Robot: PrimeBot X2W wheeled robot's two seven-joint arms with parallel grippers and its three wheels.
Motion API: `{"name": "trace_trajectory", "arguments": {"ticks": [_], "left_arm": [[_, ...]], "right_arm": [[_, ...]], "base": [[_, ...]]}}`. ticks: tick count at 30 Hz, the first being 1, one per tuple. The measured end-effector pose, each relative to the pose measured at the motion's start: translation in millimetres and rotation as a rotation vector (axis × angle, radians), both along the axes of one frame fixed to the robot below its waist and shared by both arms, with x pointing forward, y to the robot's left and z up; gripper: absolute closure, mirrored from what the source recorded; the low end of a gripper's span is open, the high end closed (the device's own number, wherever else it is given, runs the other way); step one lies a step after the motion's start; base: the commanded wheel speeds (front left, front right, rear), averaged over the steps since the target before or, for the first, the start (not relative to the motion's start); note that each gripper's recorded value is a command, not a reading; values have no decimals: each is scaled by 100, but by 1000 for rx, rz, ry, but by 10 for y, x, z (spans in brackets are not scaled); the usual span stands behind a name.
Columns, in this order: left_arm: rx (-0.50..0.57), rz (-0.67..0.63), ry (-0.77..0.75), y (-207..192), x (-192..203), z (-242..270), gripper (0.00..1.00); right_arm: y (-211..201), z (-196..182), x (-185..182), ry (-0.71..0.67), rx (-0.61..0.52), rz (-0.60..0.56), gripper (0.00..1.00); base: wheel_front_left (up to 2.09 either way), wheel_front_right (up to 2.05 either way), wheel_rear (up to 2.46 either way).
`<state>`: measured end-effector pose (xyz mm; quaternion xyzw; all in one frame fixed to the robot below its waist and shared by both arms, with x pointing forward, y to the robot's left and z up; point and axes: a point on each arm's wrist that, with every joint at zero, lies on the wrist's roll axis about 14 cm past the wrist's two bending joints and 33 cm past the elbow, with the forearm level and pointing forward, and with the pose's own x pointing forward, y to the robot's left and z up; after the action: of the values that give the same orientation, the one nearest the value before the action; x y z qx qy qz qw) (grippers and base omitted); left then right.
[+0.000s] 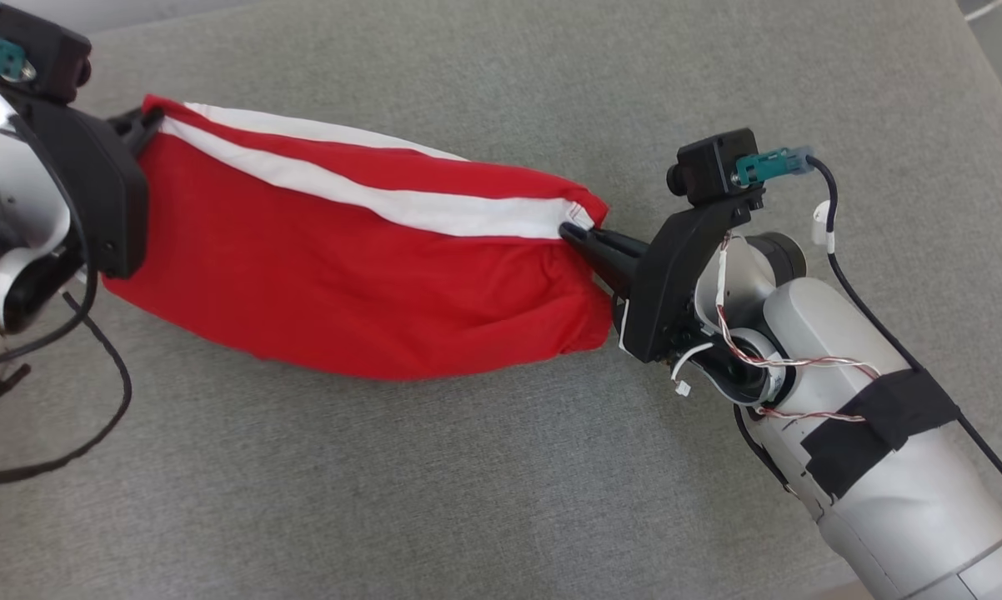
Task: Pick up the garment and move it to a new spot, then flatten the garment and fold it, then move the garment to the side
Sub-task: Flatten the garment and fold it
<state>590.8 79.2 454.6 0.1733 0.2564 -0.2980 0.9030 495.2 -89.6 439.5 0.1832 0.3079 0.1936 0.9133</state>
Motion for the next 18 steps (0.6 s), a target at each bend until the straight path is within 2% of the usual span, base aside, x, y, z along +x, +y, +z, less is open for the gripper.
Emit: {"name": "trace_trajectory", "arguments": {"ticks": [12, 13, 14, 15, 18], "left_arm": [[-2, -41, -6, -157, 204, -202, 100], [-6, -42, -7, -165, 203, -229, 96], [-14, -38, -6, -166, 208, -246, 56], [-17, -33, -8, -159, 218, -254, 0], [-7, -32, -18, -138, 232, -260, 0]], "right_arm": [[-109, -122, 143, -10, -10, -40, 100], [-108, -130, 156, -13, -8, -42, 100], [-110, -136, 164, -17, -7, -46, 78], [-106, -142, 169, -19, -4, -49, 0], [-91, -142, 190, -31, 6, -57, 0]], "base": [[0, 0, 0], [0, 0, 0], [0, 0, 0], [0, 0, 0], [0, 0, 0]]}}
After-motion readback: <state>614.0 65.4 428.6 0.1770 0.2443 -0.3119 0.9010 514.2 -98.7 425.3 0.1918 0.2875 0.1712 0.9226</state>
